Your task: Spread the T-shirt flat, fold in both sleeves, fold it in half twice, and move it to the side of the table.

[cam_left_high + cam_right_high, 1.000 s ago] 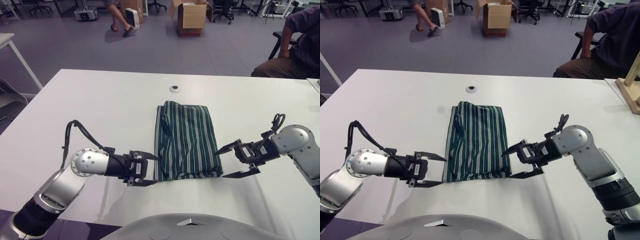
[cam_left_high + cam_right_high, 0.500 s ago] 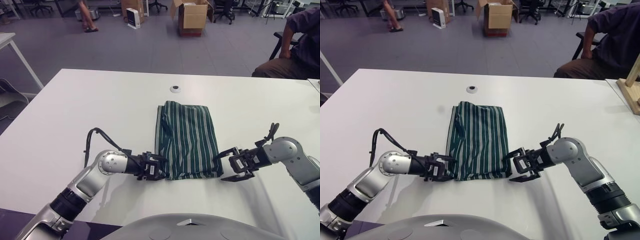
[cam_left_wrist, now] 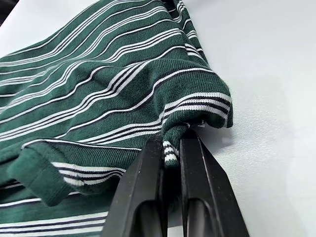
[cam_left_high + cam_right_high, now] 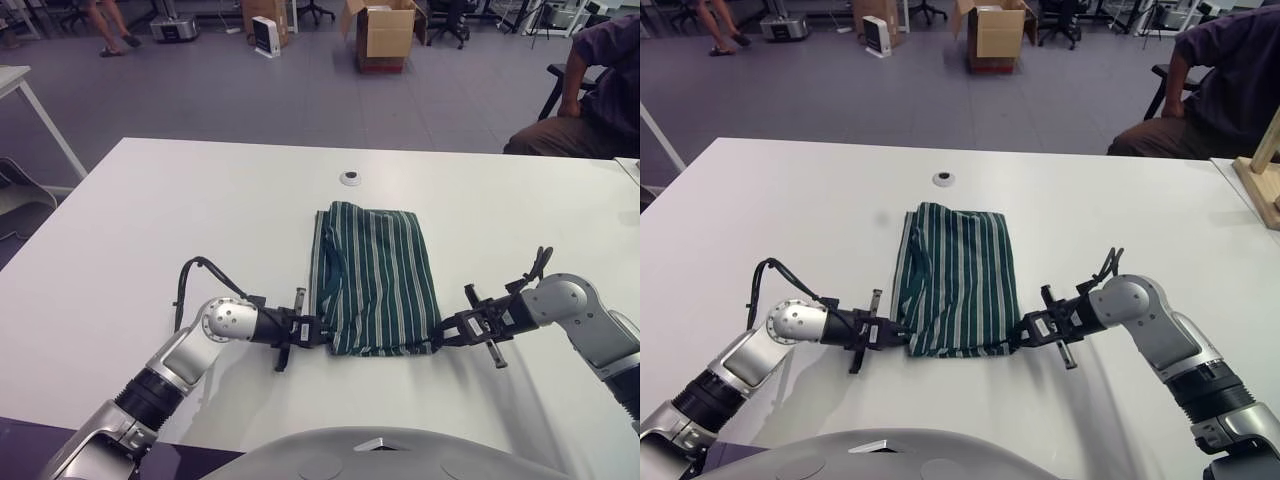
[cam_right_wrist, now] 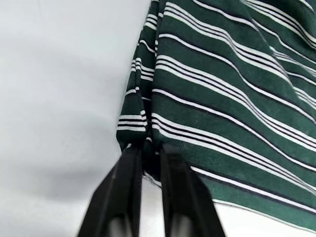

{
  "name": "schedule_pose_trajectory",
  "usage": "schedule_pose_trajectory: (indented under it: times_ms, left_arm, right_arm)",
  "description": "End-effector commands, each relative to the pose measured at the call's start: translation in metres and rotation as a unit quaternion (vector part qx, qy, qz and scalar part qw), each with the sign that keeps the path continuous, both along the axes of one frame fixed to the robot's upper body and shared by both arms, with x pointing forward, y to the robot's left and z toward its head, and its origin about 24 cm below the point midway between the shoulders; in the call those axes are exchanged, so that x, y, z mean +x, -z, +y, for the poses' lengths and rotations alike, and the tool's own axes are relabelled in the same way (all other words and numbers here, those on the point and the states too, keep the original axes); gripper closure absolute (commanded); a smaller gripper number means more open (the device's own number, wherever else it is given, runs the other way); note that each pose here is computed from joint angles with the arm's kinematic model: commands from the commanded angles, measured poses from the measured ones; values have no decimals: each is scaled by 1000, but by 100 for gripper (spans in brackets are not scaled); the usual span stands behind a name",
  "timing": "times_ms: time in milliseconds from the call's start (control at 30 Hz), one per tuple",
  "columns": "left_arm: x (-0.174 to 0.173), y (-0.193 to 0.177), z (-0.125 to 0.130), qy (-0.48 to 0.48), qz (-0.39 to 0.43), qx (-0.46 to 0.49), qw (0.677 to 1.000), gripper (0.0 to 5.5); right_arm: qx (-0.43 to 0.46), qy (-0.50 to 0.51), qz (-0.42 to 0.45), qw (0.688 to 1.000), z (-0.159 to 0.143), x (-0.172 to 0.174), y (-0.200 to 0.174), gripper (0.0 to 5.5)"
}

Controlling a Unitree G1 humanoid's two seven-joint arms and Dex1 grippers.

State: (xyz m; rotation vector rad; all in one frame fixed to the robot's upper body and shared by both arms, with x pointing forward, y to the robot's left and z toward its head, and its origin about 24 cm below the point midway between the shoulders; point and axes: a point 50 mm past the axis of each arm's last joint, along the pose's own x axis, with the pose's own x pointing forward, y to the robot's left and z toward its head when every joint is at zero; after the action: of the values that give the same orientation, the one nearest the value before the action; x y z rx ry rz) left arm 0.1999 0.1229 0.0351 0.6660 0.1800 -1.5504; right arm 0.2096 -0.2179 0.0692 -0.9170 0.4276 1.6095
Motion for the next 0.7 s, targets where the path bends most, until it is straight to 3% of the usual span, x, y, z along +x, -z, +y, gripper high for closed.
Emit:
schedule_pose_trajectory:
  times_ms: [33,267,467,700]
  left_arm:
    - [-5,-7,7,-10,53,-15,998,541]
    - [-20,-59,33,-32,173,-83,981,541]
    - [-40,-115,24,5,277,-159,948,541]
    - [0,-101,45,-110,336,-191,916,541]
  right_arm:
    - [19,12,32,999,1,-8,-3,550]
    - [104,70,192,973,-11,-12,-47,550]
    - [194,70,283,937,-15,-12,-100,550]
    - [210,148,296,920,-9,42,-82,550]
